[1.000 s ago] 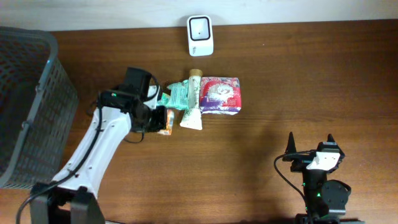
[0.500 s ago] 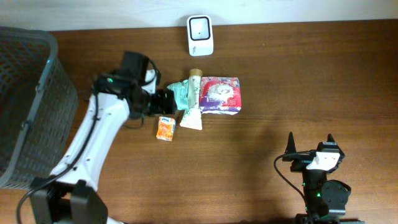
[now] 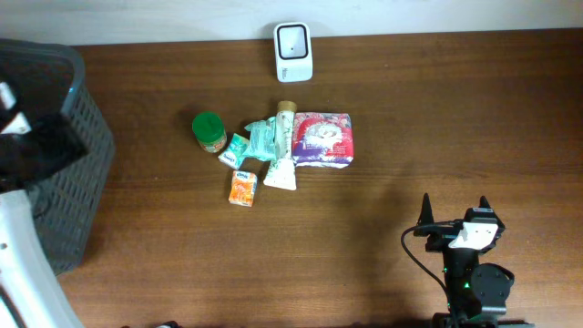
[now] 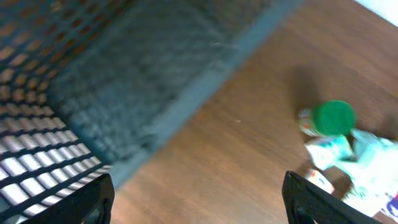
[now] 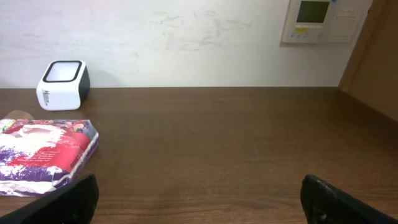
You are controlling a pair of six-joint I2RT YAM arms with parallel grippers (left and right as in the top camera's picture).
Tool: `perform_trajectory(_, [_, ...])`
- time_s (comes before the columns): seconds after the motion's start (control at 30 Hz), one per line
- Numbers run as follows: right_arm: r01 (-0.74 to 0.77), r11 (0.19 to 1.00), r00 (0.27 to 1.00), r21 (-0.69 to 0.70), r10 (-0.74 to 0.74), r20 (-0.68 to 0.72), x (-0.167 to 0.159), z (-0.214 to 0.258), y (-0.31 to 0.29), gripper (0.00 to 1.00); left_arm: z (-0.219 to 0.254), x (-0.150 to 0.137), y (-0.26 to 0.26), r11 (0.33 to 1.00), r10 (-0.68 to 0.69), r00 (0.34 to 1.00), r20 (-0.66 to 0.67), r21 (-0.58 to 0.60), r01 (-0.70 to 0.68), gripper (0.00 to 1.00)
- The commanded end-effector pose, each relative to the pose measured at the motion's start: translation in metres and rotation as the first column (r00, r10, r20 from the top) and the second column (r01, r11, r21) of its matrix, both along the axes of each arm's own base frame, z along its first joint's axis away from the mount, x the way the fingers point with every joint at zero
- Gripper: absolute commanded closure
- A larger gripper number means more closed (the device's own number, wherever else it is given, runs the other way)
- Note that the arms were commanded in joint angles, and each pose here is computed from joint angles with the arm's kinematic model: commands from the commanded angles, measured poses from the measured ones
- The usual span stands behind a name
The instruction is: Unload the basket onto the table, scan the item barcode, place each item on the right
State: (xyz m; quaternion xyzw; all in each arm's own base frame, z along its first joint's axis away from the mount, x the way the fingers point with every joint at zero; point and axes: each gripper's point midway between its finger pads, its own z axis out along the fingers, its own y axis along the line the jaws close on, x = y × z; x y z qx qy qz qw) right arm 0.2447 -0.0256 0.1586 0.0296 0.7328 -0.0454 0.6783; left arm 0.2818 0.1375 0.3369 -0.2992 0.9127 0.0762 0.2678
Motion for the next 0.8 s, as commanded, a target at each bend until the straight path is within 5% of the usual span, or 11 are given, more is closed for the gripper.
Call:
perform_trajectory(0.0, [-0.004,1.000,1.000,0.007,0.004,-0.003,0.000,-0.003,0.001,0.01,0.007,-0.021,0.030,0.980,0.198,0.979,0.046,-0.031,-0.197,0.15])
perform_trajectory(0.07, [-0.004,1.000,1.000,0.007,0.004,-0.003,0.000,-0.003,0.001,0.01,0.006,-0.033,0.046,0.945,0.325,0.944,0.060,-0.063,-0.321,0.15])
perform_trajectory(0.17, [-0.004,1.000,1.000,0.007,0.004,-0.003,0.000,-0.003,0.001,0.01,-0.002,-0.087,0.082,0.753,0.654,0.756,0.023,-0.115,-0.648,0.11])
perform_trajectory(0.23, [-0.004,1.000,1.000,0.007,0.004,-0.003,0.000,-0.003,0.001,0.01,-0.005,-0.110,0.092,0.663,0.743,0.669,0.000,-0.138,-0.736,0.12])
perform_trajectory(0.27, [-0.004,1.000,1.000,0.007,0.004,-0.003,0.000,-0.003,0.001,0.01,-0.007,-0.122,0.098,0.629,0.772,0.636,-0.011,-0.138,-0.765,0.25])
perform_trajectory(0.33, [-0.004,1.000,1.000,0.007,0.004,-0.003,0.000,-0.003,0.001,0.01,-0.007,-0.127,0.103,0.608,0.788,0.615,-0.007,-0.141,-0.781,0.98])
perform_trajectory(0.43, [-0.004,1.000,1.000,0.007,0.004,-0.003,0.000,-0.003,0.001,0.01,-0.010,-0.111,0.123,0.613,0.788,0.616,0.026,-0.142,-0.778,1.00])
perform_trajectory(0.63, [-0.004,1.000,1.000,0.007,0.004,-0.003,0.000,-0.003,0.001,0.01,-0.092,-0.099,0.133,0.585,0.736,0.593,-0.328,-0.134,-0.800,1.00])
perform_trajectory(0.77, [-0.004,1.000,1.000,0.007,0.004,-0.003,0.000,-0.003,0.001,0.01,-0.099,-0.070,0.104,0.604,0.626,0.696,-0.351,-0.347,-0.718,1.00])
